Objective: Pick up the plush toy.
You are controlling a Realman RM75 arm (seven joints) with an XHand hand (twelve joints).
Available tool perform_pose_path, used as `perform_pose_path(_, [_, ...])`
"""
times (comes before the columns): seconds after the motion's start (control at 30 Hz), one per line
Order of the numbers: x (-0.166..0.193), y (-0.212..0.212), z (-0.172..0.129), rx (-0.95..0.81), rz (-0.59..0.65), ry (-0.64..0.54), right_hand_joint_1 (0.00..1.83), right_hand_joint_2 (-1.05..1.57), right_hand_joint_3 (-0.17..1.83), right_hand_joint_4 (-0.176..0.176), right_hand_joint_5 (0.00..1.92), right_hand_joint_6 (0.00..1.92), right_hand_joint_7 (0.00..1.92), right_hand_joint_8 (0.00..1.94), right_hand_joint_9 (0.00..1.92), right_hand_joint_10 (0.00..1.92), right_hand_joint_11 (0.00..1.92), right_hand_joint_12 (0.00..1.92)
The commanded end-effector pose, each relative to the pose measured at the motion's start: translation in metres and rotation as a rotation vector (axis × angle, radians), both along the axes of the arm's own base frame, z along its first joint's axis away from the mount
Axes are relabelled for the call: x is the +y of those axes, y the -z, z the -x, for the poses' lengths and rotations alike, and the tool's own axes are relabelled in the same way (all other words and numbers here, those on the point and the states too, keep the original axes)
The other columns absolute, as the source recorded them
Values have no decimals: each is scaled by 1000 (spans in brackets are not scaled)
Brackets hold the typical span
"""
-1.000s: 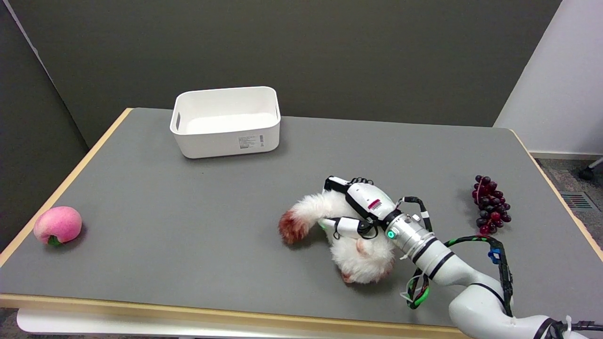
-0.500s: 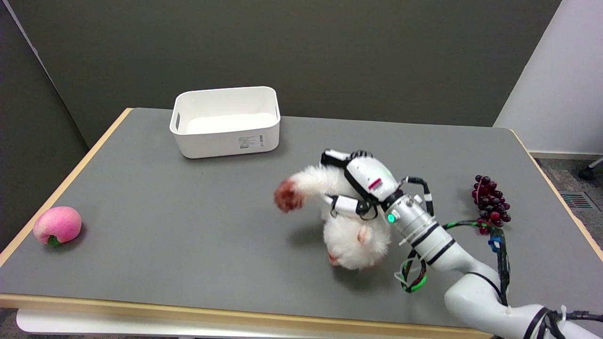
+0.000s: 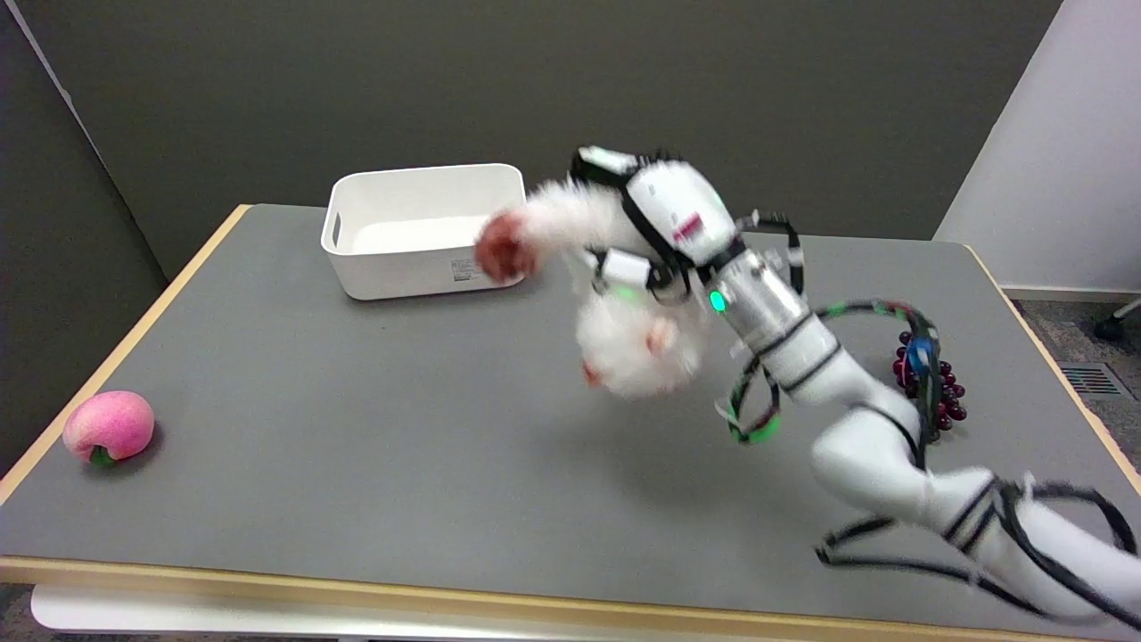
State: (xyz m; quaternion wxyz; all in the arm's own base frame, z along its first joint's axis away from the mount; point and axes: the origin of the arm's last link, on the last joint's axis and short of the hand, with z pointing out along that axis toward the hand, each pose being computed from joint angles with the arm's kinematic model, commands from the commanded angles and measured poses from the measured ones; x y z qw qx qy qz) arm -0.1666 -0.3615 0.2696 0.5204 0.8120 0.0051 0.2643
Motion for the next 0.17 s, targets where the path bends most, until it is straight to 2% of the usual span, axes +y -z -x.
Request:
perform_pose_path(0.03, [-130, 56, -108, 154, -18, -96, 1327, 996, 582, -128, 534, 1624, 722, 1509, 792, 1660, 999, 1921])
perform_pose_path(0.13, [-155, 70, -109, 160, -2, -62, 1327, 1024, 505, -124, 543, 1589, 729, 1471, 795, 1628, 988, 1921])
perform_pose_path(0.17, [-165, 69, -105, 167, 17, -37, 1328, 1008, 544, -126, 541, 1604, 728, 1485, 797, 1640, 992, 1921])
